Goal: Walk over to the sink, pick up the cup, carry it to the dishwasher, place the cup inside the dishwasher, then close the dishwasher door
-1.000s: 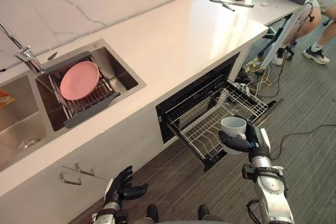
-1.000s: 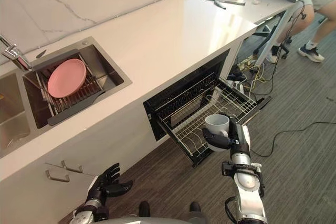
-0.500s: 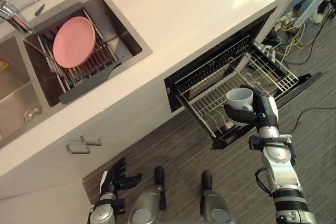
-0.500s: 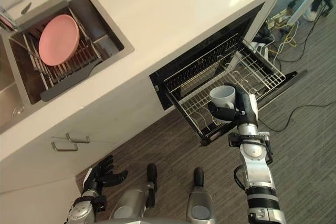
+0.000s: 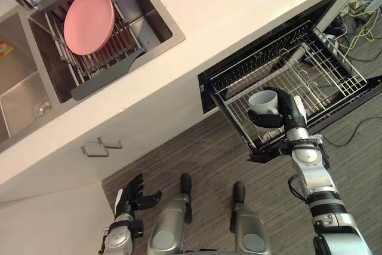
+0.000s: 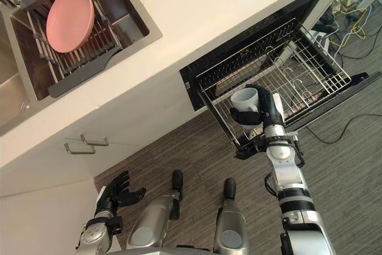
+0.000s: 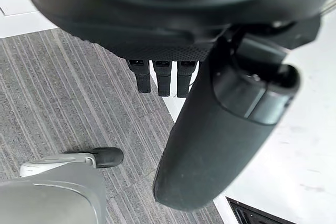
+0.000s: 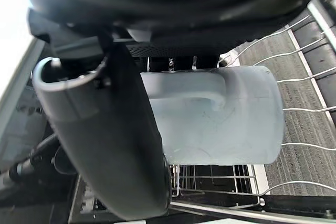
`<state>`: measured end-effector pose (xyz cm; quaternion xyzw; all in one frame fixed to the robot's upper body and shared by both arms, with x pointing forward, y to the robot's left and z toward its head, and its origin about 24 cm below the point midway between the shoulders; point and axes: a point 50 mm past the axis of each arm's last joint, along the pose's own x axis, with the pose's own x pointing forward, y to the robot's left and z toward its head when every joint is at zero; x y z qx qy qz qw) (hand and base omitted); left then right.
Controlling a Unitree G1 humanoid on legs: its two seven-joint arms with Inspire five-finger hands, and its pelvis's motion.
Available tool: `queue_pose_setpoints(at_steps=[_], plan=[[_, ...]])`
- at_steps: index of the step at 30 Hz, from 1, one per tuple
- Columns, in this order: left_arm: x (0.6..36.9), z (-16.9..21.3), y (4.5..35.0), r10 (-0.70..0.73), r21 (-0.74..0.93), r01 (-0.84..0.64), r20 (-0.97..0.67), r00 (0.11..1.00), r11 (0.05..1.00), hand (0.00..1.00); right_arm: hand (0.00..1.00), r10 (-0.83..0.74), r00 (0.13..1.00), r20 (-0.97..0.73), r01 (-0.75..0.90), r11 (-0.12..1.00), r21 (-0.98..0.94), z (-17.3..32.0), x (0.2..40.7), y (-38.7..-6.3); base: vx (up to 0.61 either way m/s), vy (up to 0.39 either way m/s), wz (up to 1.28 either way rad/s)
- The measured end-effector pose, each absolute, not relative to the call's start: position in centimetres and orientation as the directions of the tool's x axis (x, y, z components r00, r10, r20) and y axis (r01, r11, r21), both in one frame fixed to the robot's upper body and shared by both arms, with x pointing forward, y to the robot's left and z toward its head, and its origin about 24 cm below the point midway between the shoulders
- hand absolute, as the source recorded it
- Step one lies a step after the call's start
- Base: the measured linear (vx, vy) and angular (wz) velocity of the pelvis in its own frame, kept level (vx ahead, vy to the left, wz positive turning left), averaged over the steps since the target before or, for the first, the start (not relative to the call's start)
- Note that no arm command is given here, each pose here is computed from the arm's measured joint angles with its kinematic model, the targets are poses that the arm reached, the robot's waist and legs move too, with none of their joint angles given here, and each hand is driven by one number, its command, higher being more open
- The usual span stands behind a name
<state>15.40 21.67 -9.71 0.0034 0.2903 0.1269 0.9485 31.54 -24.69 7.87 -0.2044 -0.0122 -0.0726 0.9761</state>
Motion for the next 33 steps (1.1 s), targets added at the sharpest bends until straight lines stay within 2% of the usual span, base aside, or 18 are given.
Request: queue_pose_setpoints(at_steps=[1,2,27,33], plan=[[15.4,-9.7,21.7,0.242,0.080,-0.238,-0.549,0.800,0.968,0.90,0.30,-0.139,0.989,0.051,0.148,0.906,-0.397,7.9,31.7,-24.7,-0.01,-0.005,0.06],[15.4,-9.7,21.7,0.242,0.080,-0.238,-0.548,0.801,0.968,0.90,0.90,-0.145,0.988,0.048,0.152,0.906,-0.396,7.9,31.9,-24.8,0.00,-0.005,0.06],[16.3,-9.5,20.4,0.195,0.087,-0.176,-0.532,0.824,0.981,0.90,0.90,-0.165,0.986,0.032,0.166,0.931,-0.326,6.9,32.4,-23.0,0.00,-0.002,0.00],[16.3,-9.5,20.3,0.194,0.086,-0.175,-0.535,0.822,0.981,0.90,0.90,-0.147,0.982,0.116,0.179,0.921,-0.345,8.1,30.8,-22.8,0.00,-0.011,-0.05]])
